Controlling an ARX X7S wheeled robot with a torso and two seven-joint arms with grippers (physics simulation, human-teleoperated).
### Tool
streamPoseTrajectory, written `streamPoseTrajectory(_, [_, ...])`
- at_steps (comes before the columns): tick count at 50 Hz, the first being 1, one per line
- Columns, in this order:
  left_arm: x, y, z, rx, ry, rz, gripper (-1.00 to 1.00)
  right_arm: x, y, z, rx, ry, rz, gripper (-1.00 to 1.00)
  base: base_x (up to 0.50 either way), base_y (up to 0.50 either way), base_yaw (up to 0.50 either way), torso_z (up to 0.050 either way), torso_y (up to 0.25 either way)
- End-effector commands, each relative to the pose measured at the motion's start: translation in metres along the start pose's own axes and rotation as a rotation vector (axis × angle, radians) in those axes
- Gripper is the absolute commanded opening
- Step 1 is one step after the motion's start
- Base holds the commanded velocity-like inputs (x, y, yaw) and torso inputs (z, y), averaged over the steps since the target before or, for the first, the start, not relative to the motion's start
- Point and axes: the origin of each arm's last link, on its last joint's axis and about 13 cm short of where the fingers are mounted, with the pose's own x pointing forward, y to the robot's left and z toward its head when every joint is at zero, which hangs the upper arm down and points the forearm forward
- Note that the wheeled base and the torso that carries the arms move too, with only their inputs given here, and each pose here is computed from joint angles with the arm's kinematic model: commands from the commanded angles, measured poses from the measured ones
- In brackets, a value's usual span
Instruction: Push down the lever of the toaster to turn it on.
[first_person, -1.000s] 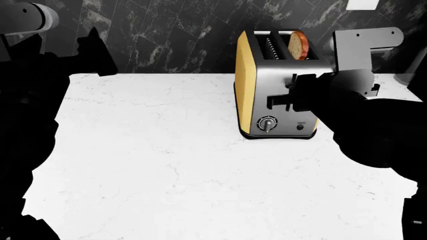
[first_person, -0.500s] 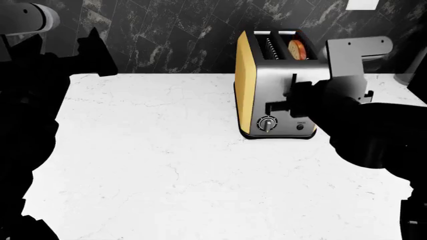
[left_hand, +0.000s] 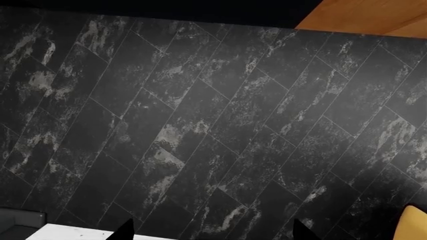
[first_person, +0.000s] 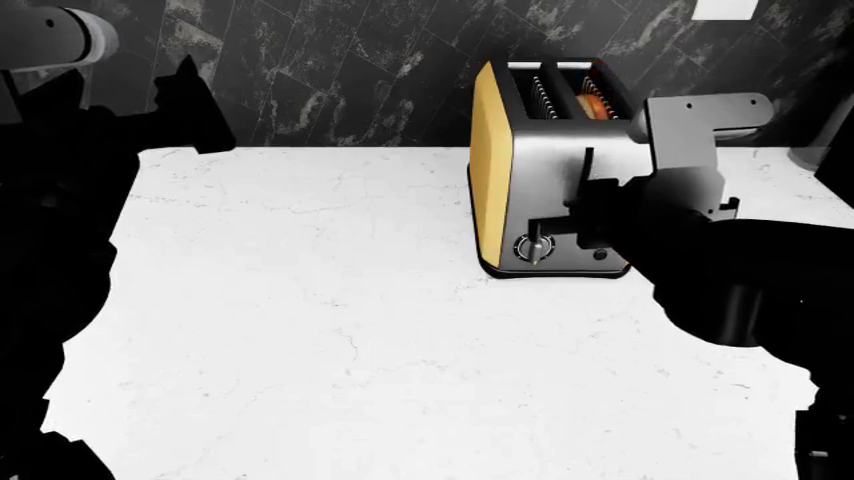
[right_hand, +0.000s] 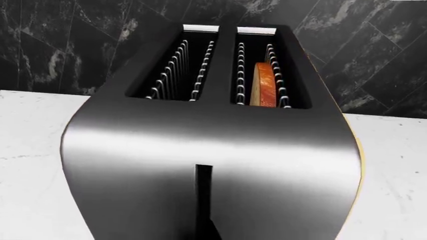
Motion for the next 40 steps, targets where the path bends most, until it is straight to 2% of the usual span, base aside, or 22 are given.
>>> streamPoseTrajectory(1, [-0.001, 0.0, 0.0, 0.0, 0.0, 0.0, 1.0, 0.003, 0.002, -0.018, -0.015, 0.085, 0.012, -1.0, 0.0, 0.0, 0.0, 0.0, 0.0])
streamPoseTrajectory(40, [0.0, 0.0, -0.001, -0.001, 0.003, 0.001, 1.0, 0.016, 0.001, -0.033, -0.014, 0.157, -0.009, -1.0, 0.0, 0.0, 0.0, 0.0, 0.0])
